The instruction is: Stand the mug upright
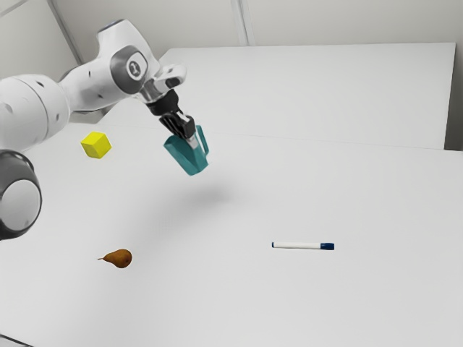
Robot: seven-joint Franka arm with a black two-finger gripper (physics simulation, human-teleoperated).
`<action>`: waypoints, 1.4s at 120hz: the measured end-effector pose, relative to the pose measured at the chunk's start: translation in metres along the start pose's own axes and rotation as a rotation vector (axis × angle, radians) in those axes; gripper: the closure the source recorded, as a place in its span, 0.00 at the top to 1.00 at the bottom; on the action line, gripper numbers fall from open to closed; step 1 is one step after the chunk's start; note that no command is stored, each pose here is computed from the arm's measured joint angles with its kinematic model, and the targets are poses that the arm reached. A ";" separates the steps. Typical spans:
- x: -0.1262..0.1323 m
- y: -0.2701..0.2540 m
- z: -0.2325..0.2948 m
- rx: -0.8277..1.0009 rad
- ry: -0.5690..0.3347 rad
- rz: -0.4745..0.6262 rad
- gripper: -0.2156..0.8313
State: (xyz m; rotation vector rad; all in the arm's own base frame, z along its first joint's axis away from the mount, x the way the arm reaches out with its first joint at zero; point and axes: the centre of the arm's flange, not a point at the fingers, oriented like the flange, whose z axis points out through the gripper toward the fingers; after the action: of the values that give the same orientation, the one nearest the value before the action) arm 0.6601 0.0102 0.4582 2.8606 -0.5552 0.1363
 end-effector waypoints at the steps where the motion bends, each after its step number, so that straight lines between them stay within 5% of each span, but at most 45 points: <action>1: 0.001 0.000 0.001 0.015 -0.013 0.002 0.05; 16: 0.004 -0.006 0.026 0.160 -0.146 -0.042 0.05; 41: -0.003 -0.015 0.073 0.221 -0.199 -0.192 0.05; 77: -0.055 0.034 0.093 0.216 -0.183 -0.340 0.05; 128: -0.064 0.055 0.110 0.306 -0.061 -0.411 0.05; 151: -0.062 0.054 0.110 0.300 -0.031 -0.452 0.43; 168: -0.060 0.054 0.110 0.299 -0.017 -0.472 0.61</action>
State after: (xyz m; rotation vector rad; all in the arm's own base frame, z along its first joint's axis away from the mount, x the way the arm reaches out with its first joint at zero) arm 0.5891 -0.0432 0.3546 3.1893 0.1633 0.1219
